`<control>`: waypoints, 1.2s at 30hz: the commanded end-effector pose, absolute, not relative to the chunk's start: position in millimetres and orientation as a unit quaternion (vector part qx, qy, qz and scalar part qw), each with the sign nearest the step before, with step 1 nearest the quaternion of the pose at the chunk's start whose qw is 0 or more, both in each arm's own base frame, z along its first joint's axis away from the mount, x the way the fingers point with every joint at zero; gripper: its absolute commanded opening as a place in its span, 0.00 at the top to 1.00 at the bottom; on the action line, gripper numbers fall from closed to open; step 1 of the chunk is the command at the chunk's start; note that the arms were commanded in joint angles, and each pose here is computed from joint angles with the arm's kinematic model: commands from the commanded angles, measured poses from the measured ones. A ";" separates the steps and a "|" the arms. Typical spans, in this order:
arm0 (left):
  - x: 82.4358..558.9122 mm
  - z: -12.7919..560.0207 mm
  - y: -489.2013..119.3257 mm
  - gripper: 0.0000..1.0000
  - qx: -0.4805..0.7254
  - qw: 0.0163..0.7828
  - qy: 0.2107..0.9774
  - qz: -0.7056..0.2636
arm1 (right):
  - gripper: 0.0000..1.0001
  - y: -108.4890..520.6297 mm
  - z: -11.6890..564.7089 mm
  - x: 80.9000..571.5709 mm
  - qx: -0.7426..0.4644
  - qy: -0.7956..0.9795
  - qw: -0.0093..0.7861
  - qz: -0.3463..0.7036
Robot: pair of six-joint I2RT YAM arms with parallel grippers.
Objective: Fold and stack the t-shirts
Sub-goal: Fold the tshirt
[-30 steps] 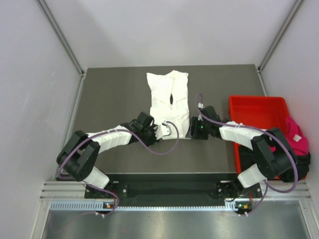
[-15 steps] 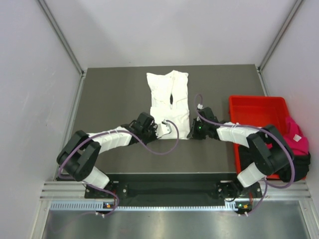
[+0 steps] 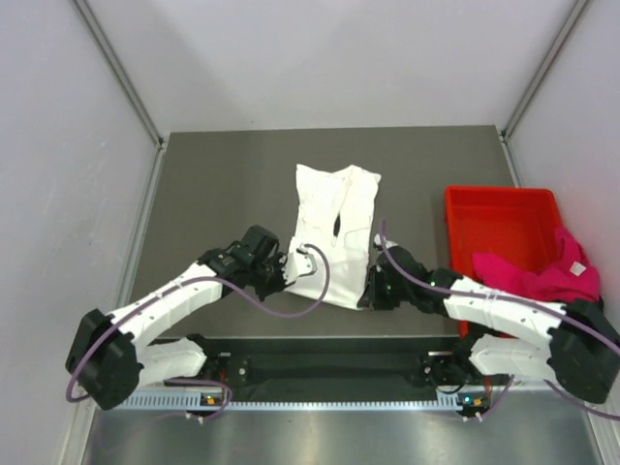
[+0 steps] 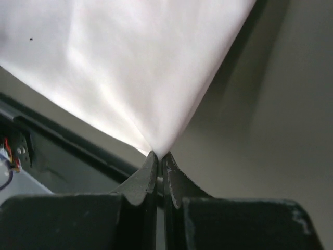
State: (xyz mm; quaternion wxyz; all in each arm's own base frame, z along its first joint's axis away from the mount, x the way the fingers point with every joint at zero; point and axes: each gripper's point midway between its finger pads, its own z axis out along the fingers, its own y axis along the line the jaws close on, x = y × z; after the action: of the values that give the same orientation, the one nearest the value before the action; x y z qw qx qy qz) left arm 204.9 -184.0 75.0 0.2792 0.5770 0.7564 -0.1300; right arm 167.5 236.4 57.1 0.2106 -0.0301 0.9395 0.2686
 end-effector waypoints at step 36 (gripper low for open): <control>518.4 130.9 -194.7 1.00 0.382 0.373 0.845 -0.021 | 1.00 162.9 103.1 431.4 0.090 0.926 0.287 0.229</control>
State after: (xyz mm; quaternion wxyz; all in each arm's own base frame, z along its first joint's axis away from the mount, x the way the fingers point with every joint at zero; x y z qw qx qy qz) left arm 479.3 -225.1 109.5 0.3263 0.4199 0.8423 -0.0876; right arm 411.8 178.8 96.6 0.2667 0.0845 0.9269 0.2502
